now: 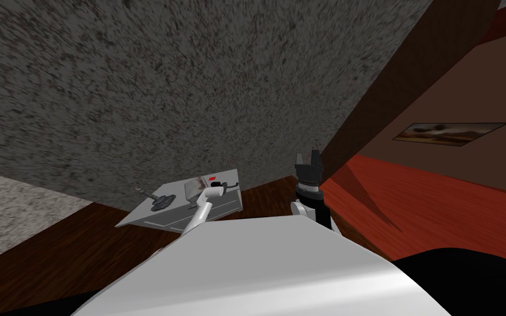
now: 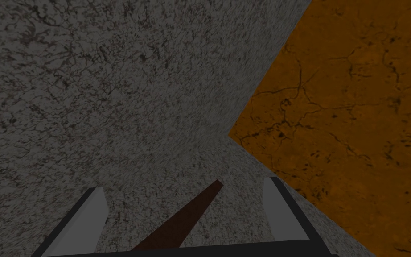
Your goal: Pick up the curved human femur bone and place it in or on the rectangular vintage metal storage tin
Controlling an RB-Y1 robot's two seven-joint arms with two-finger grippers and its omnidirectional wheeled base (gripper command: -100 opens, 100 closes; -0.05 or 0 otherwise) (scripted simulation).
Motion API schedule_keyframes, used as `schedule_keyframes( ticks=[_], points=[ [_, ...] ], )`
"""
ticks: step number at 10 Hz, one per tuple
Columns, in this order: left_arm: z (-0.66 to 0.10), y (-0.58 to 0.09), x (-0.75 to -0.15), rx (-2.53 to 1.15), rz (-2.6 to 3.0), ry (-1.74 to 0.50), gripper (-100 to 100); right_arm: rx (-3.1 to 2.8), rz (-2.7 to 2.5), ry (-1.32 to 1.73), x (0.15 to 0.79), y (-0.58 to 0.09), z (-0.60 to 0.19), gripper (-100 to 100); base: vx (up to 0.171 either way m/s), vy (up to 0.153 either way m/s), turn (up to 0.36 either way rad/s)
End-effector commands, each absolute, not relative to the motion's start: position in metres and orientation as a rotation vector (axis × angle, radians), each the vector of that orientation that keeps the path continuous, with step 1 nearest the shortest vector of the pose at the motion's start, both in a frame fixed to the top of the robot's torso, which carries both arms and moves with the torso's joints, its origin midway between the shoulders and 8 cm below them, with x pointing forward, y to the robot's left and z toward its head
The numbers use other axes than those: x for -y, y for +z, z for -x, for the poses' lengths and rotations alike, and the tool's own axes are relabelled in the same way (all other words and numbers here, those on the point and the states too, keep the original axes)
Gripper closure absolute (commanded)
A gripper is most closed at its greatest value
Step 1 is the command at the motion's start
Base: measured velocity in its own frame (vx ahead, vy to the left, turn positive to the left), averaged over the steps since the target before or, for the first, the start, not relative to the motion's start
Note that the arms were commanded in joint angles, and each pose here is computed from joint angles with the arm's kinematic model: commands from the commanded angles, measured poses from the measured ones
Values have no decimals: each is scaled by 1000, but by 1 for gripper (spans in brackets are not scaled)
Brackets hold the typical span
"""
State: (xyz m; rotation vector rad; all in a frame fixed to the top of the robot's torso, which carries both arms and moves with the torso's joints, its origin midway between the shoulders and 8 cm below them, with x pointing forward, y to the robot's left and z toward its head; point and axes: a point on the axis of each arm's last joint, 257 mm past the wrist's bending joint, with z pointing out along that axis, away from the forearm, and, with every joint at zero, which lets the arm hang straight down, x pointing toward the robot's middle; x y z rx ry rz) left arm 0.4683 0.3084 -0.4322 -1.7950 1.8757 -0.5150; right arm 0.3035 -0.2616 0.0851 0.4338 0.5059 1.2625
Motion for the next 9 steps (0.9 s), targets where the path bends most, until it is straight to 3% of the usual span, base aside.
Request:
schedule_keyframes(
  ticks=[1,5,9],
  points=[
    [-486,-413,-299,-1865,1777,-562,-100,-506,-434,1262,262,85,-303,0,-3,-53,-45],
    [-507,-388,-254,-1892,1800,-671,-100,-506,-434,1263,262,85,-303,0,22,-128,-60],
    [-518,-368,-215,-1926,1813,-758,-100,-506,-434,1263,262,85,-303,0,62,-81,-47]
  ],
)
